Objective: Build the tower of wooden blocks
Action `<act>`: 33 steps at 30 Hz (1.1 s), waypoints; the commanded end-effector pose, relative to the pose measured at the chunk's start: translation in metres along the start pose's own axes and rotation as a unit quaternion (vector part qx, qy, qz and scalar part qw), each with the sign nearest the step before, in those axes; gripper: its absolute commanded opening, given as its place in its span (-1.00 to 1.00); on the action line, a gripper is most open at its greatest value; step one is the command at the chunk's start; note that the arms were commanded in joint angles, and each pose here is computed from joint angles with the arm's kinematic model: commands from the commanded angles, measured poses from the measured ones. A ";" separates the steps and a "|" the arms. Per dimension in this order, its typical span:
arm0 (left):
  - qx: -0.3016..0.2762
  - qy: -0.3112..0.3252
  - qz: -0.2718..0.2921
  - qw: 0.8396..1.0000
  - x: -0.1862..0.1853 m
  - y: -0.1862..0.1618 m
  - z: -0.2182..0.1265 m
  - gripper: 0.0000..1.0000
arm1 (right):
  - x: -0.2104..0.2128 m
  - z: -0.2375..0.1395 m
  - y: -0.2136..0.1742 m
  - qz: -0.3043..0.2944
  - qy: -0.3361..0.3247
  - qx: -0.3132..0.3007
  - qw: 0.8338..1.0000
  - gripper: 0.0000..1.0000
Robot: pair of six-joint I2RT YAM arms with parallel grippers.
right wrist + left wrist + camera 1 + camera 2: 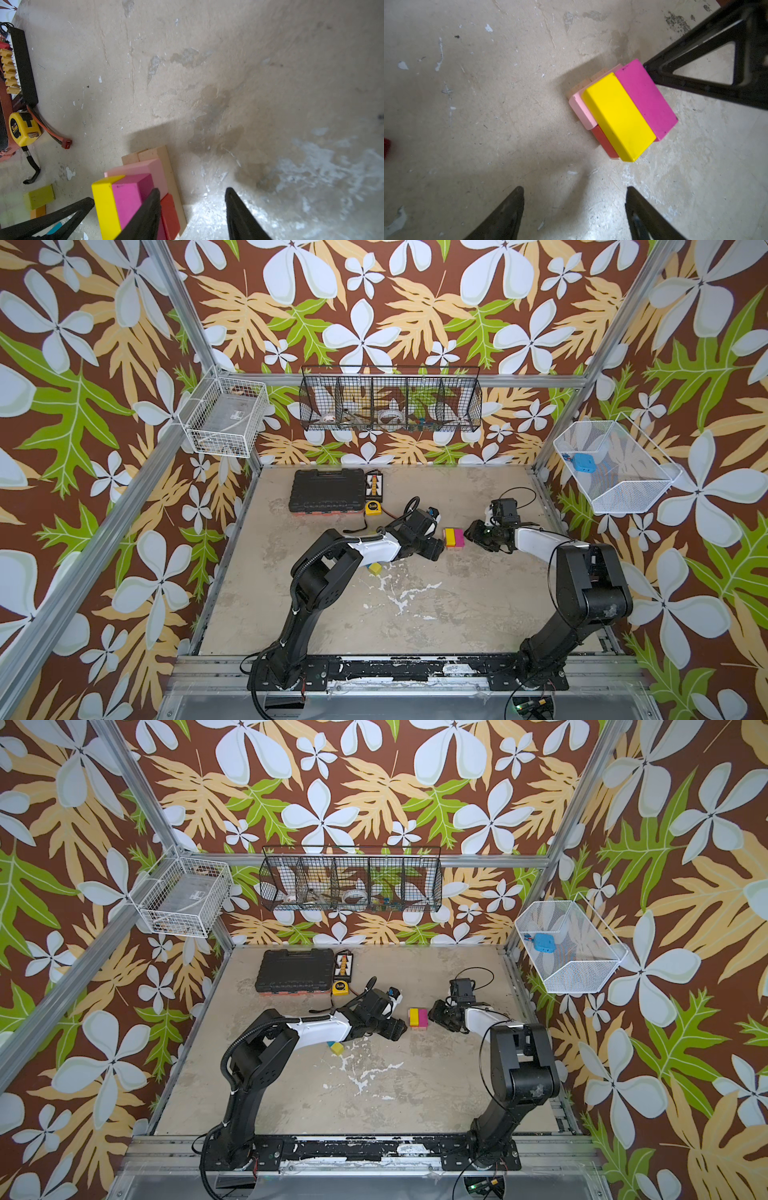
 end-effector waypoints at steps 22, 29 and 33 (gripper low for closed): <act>-0.017 -0.013 0.007 1.000 -0.011 0.018 -0.004 0.55 | 0.000 -0.001 0.002 -0.006 -0.007 -0.001 1.000 0.02; -0.041 0.013 0.004 0.999 -0.004 0.021 -0.011 0.58 | -0.001 0.000 0.002 -0.005 -0.009 -0.001 1.000 0.02; -0.034 0.024 -0.007 0.999 0.004 0.024 -0.001 0.57 | 0.000 -0.001 0.003 -0.006 -0.009 -0.001 1.000 0.01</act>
Point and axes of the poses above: each gripper's point midway between its finger pads, its own z axis out along the fingers, its own x axis along the line the jaws close on, y = z × x, the point moved 10 cm from there along -z, back along the fingers, and after that the axes turned 13 degrees about -z, right-handed, at the moved point
